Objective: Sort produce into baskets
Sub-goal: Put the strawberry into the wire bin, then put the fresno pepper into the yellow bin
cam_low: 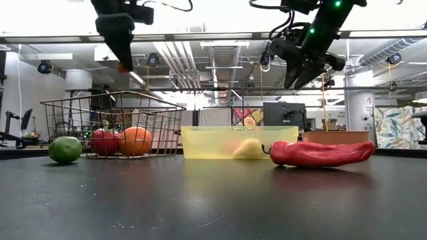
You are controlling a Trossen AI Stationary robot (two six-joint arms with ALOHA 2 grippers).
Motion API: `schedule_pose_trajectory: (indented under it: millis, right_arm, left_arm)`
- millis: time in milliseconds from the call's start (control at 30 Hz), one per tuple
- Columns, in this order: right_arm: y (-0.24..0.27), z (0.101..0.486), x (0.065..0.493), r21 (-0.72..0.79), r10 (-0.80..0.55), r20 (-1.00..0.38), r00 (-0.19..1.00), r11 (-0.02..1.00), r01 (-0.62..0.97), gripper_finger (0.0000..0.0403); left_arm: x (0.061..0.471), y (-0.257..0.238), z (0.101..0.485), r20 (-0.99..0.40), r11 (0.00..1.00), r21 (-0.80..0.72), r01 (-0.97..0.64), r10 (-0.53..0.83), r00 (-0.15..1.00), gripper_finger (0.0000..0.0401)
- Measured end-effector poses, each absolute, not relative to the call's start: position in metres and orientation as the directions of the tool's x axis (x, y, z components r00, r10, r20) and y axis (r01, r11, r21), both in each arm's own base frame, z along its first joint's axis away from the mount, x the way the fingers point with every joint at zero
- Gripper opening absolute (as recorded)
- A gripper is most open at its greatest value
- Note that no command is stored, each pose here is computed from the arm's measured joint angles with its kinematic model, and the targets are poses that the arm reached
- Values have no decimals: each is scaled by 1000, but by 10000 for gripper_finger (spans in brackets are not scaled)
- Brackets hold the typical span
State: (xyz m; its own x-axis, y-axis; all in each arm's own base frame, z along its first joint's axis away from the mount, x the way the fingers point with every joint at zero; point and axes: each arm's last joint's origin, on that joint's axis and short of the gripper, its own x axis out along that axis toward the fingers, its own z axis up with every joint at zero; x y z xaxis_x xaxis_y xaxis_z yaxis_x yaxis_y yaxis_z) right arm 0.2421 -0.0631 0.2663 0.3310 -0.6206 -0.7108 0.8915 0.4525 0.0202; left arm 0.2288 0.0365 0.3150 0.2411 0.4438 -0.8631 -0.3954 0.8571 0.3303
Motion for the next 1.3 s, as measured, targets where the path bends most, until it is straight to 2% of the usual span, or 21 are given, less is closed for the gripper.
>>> schedule_pose_trajectory:
  millis: [167,233,433,633,1100,1300]
  right_arm:
    - [-63,266,242,15,-620,-711,331,457,889,138]
    - [-63,266,242,15,-621,-711,331,457,889,135]
    - [-63,266,242,16,-620,-711,331,457,889,138]
    - [-63,266,242,16,-621,-711,331,456,890,147]
    - [-63,266,242,15,-621,-711,331,457,889,152]
    - [-63,266,242,15,-621,-711,331,457,889,150]
  left_arm:
    - [216,74,298,-906,934,92,-345,222,360,104]
    - [210,90,288,-912,928,52,-370,194,360,104]
    - [195,126,264,-946,858,49,-511,203,251,104]
    - [193,146,257,-947,831,57,-553,221,234,109]
    - [195,148,253,-952,819,58,-570,218,216,190]
    - [193,146,256,-946,795,70,-602,244,212,203]
